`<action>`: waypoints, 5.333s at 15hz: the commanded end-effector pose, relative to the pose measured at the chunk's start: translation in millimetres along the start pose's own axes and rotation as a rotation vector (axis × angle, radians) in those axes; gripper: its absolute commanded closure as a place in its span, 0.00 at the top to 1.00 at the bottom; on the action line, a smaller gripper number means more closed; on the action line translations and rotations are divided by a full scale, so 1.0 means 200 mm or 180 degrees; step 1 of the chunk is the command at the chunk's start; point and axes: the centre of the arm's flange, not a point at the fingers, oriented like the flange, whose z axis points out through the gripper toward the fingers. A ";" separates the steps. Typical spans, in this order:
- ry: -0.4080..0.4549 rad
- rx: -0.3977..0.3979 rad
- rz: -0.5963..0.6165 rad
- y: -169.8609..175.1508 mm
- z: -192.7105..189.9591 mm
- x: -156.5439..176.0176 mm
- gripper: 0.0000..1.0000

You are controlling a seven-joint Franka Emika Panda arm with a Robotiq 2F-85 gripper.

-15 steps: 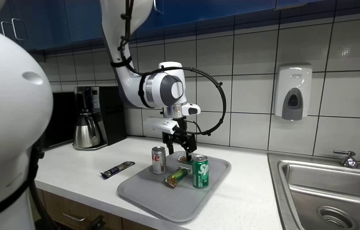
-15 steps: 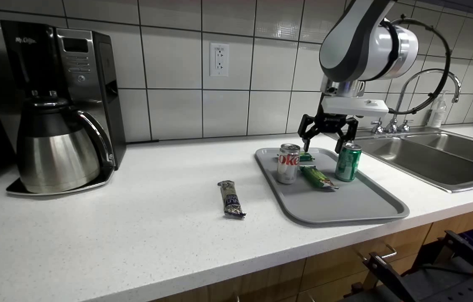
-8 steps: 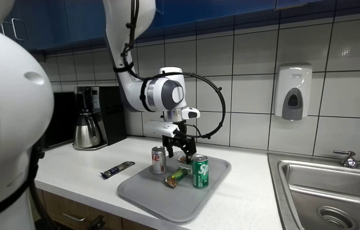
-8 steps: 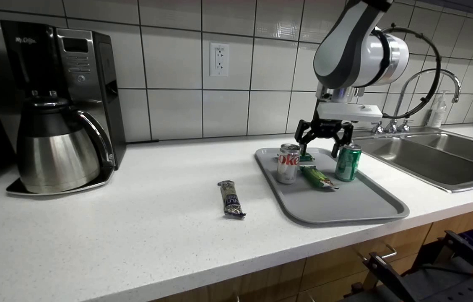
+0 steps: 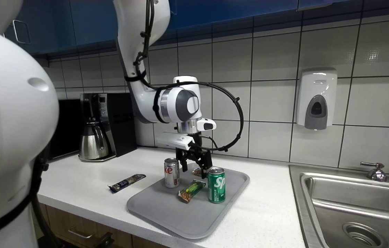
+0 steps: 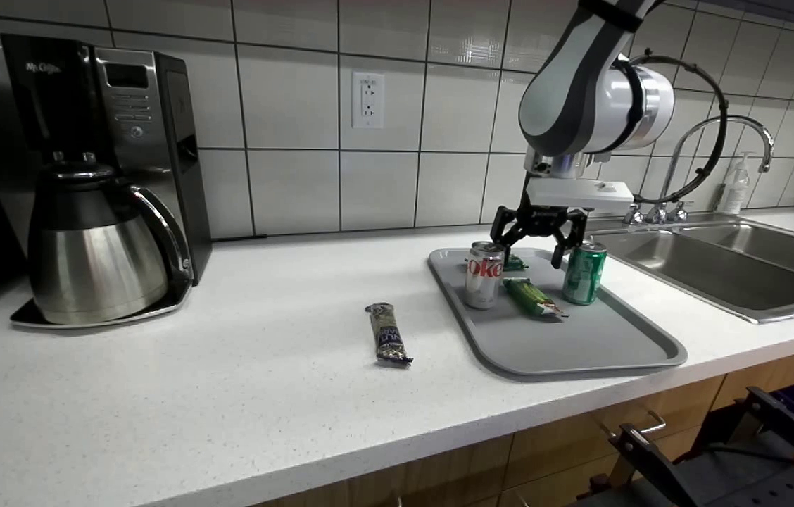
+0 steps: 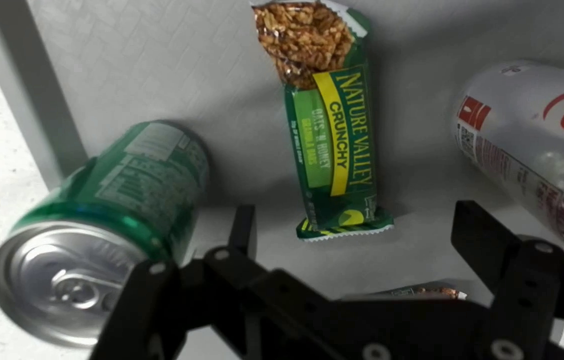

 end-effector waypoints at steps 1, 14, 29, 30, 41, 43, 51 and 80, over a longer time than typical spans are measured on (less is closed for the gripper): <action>-0.0071 -0.0063 -0.0119 -0.02 0.02 0.03 1.00; -0.0056 -0.0064 -0.0082 -0.01 0.01 0.05 1.00; 0.0098 -0.0033 0.0041 -0.05 -0.14 0.08 1.00; 0.0113 -0.0025 0.0045 -0.05 -0.16 0.08 1.00; 0.0186 0.0038 0.0000 -0.05 -0.16 0.10 1.00; 0.0185 0.0037 0.0000 -0.05 -0.16 0.10 1.00; 0.0183 0.0037 0.0001 -0.05 -0.16 0.10 1.00; 0.0661 -0.0465 0.0665 -0.17 -0.18 -0.08 1.00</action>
